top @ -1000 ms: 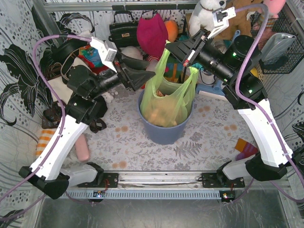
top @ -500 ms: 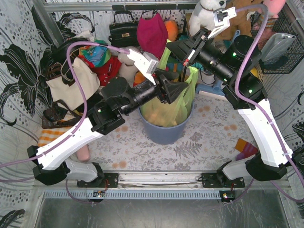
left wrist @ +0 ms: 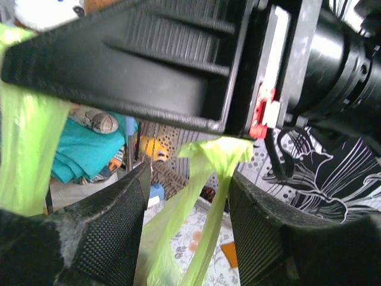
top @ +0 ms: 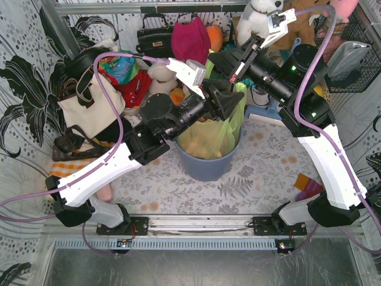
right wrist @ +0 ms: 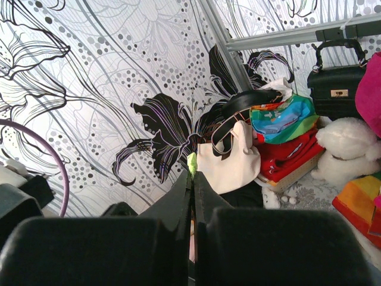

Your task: Tie the trash bag

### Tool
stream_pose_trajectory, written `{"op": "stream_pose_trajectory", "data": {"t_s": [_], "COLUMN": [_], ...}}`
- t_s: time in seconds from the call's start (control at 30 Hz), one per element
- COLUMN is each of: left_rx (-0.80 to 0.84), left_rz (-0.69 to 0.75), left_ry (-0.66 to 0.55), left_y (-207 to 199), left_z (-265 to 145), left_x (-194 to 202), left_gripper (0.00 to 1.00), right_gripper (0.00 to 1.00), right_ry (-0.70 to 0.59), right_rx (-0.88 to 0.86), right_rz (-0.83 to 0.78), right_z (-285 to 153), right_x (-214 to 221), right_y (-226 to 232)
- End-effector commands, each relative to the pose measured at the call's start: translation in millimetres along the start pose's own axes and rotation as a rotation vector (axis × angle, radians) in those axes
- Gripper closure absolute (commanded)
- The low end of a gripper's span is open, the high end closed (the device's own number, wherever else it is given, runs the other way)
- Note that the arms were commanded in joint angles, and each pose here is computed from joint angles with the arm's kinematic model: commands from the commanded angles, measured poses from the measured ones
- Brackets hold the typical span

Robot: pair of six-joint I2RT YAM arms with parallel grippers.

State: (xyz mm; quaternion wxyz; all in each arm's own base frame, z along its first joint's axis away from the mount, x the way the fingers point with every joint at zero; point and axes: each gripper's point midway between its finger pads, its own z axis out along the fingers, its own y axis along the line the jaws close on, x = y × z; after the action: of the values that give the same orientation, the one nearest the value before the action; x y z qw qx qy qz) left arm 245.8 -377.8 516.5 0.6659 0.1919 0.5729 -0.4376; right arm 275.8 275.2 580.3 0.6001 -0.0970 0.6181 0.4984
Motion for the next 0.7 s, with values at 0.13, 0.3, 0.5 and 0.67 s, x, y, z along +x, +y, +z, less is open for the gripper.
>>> {"op": "stream_pose_trajectory", "data": {"t_s": [0.13,0.3,0.5,0.67], "left_rx": [0.017,0.029,0.028,0.033], "left_rz": [0.001,0.011,0.027,0.032], "left_ry": [-0.175,-0.175,-0.163,-0.196], "left_y": [-11.8,-13.6,-12.6,-12.7], "left_z": [7.5,10.3,6.7,-7.2], "left_x": [-62.2,-61.0,-58.7,-68.4], "left_gripper": [0.45,0.6,0.87,1.0], "right_gripper": [1.0,1.0,1.0,1.0], "right_ry": [-0.038,-0.036,-0.04,-0.047], "right_rx": [-0.034,-0.031,0.0,0.062], "right_rz": [-0.017,-0.017,-0.031,-0.064], "right_z": [-1.0,-1.9,-4.3,-11.8], "right_x": [-11.1,-10.6,-10.8,-13.2], "right_y": [10.3,9.9,4.2,-5.6]}}
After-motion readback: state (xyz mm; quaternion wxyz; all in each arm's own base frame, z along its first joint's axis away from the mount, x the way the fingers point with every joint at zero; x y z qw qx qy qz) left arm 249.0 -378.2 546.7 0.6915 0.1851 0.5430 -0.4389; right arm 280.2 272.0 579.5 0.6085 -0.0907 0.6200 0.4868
